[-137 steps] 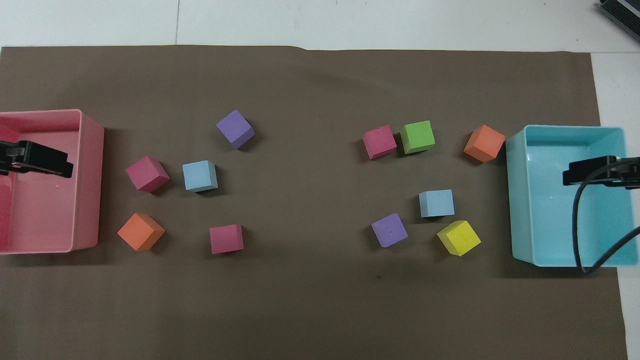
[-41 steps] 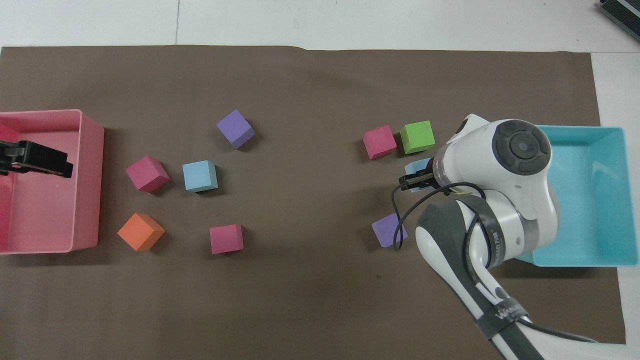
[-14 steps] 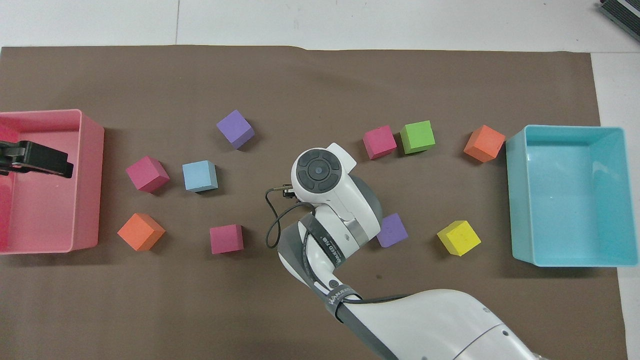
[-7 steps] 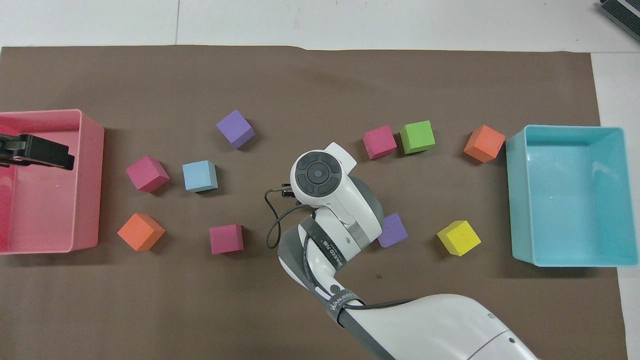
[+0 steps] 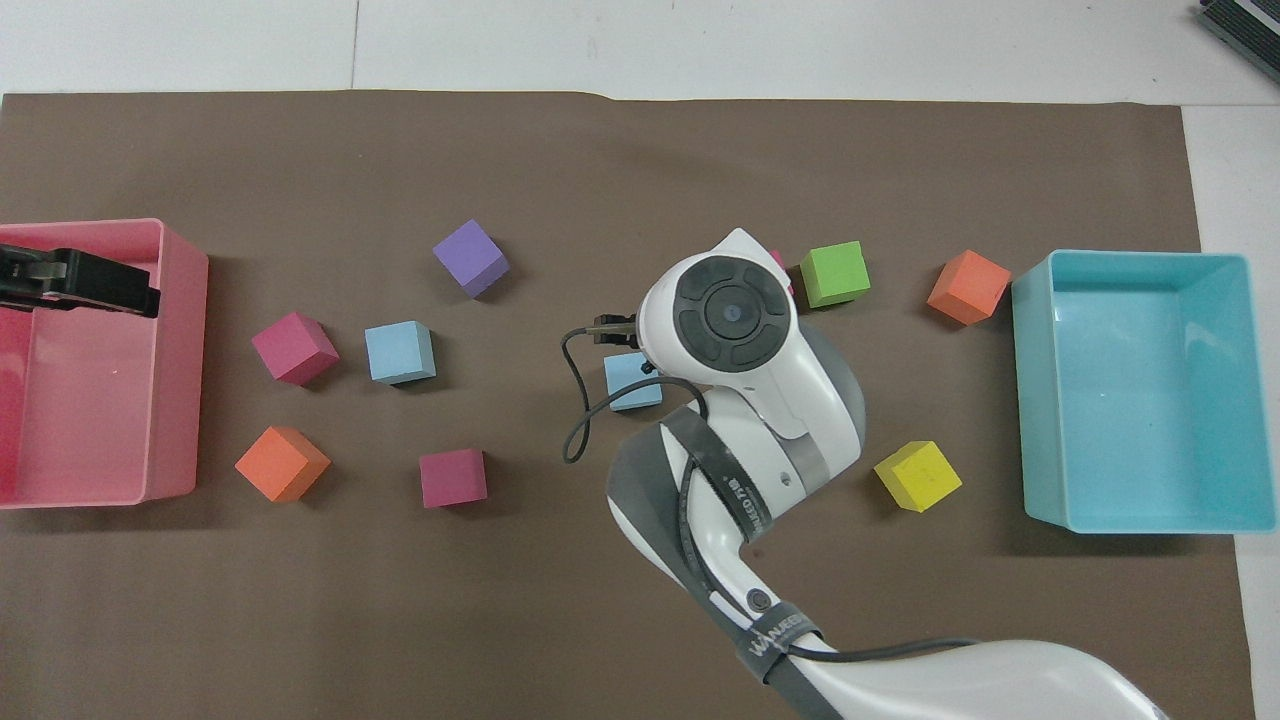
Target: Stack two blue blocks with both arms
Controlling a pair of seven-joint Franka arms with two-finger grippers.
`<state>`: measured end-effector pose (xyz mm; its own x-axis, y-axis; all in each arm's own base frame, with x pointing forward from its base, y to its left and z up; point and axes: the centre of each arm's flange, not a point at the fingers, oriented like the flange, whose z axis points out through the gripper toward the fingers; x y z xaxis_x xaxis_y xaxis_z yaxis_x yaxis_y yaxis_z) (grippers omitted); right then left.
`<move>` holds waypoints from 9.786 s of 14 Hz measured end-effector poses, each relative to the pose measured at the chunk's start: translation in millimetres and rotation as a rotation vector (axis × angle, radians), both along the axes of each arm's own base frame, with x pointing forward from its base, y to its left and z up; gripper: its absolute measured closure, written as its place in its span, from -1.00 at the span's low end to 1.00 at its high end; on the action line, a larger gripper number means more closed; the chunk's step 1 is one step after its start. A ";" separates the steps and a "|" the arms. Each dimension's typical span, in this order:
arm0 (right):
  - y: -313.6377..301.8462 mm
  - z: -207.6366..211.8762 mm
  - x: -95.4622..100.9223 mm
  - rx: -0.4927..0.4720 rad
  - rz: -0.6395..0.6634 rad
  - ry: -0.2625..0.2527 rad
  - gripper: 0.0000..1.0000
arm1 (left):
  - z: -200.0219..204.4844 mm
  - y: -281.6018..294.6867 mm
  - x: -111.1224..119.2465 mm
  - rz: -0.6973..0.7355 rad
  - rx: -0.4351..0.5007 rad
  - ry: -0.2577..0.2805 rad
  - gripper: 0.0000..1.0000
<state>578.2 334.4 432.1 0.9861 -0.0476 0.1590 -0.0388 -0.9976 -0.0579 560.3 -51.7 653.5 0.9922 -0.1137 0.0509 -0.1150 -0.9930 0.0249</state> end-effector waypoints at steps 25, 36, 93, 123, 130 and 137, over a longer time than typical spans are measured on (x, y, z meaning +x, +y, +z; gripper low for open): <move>-145.8 -48.9 32.7 0.535 0.239 0.189 -0.02 | -298.3 -119.7 -2.3 0.174 -0.019 -0.014 -1.00; -131.5 -131.9 25.4 0.645 0.176 0.252 0.98 | -345.3 -117.3 -5.2 0.189 -0.016 -0.015 -1.00; -141.5 -182.9 1.0 0.850 -0.054 0.259 0.98 | -282.6 -389.7 -62.4 0.069 -0.008 -0.013 -0.19; -148.2 -148.2 8.8 0.859 -0.056 0.199 0.98 | -214.8 -360.4 -52.0 0.126 -0.055 -0.072 -1.00; -168.6 -76.7 25.0 0.685 -0.112 0.183 -0.31 | -184.8 -221.4 -27.6 0.031 -0.005 -0.052 -1.00; -189.7 -34.7 21.9 0.303 0.019 0.126 -1.00 | -135.2 -78.7 -7.2 -0.051 0.017 -0.076 -1.00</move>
<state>600.1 144.7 397.4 0.9983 -0.0559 0.0175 -0.0463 -0.9361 -0.3486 553.1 -130.4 518.3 0.9784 -0.1657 0.1236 -0.1667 -0.9860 -0.0026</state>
